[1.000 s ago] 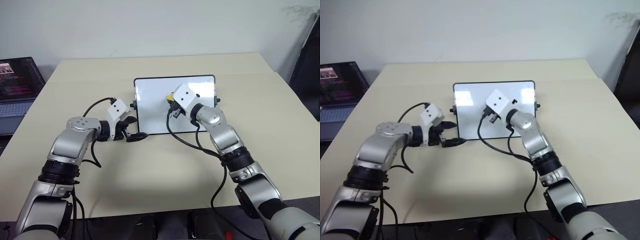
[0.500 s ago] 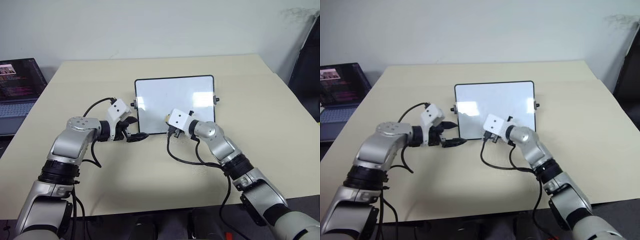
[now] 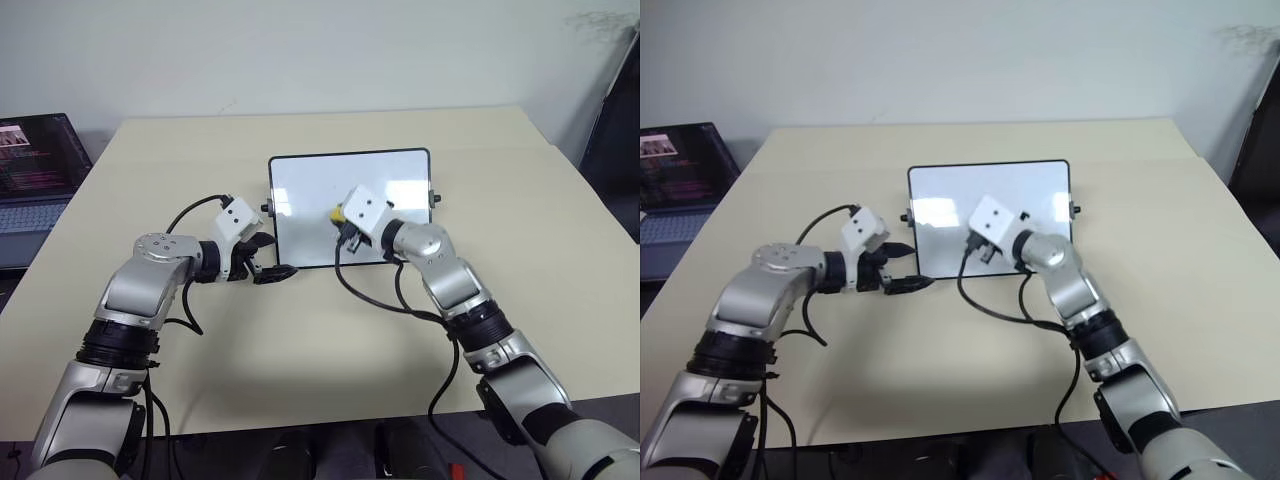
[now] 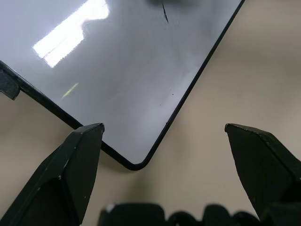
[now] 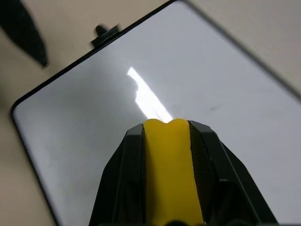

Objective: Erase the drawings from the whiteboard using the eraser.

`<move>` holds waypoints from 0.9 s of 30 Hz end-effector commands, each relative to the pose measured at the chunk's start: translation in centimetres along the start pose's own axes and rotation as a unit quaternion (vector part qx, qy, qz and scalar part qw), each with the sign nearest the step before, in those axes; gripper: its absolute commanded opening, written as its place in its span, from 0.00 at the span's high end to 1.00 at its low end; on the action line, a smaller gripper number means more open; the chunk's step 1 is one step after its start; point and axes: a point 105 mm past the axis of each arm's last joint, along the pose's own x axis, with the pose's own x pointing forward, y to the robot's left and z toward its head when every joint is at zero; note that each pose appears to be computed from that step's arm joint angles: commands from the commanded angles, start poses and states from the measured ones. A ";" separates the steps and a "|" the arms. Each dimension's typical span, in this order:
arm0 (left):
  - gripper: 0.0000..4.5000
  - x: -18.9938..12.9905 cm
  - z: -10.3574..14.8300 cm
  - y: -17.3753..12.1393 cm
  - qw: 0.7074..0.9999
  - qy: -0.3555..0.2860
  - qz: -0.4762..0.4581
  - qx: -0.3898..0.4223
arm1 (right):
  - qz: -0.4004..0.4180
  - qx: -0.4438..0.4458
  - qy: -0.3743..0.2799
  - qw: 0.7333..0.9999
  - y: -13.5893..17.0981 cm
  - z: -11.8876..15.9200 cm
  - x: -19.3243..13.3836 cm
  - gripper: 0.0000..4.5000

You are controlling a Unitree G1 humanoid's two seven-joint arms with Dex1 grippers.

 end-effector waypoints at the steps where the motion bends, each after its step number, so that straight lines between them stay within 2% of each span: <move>1: 0.00 -0.5 1.6 0.2 0.999 -0.022 0.004 0.022 | -0.024 -0.014 -0.005 1.000 -1.1 0.0 -0.3 0.78; 8: 0.00 -0.4 1.6 0.0 0.999 -0.023 0.001 0.022 | 0.027 -0.032 0.043 0.998 2.6 -3.2 0.0 0.78; 15: 0.00 -0.4 1.6 0.1 0.999 -0.023 0.002 0.022 | 0.075 -0.035 0.046 0.995 5.6 -3.4 0.2 0.78; 19: 0.00 -0.4 1.6 0.1 0.999 -0.023 0.002 0.022 | 0.042 -0.036 0.044 0.997 4.0 -3.0 0.1 0.78; 24: 0.00 -0.4 1.6 0.0 1.000 -0.022 0.002 0.021 | -0.036 -0.037 0.040 0.998 -0.2 -2.0 -0.4 0.78; 27: 0.00 -0.4 1.5 -0.1 1.000 -0.022 0.000 0.021 | -0.057 -0.036 0.047 0.997 -1.4 -2.3 -0.7 0.78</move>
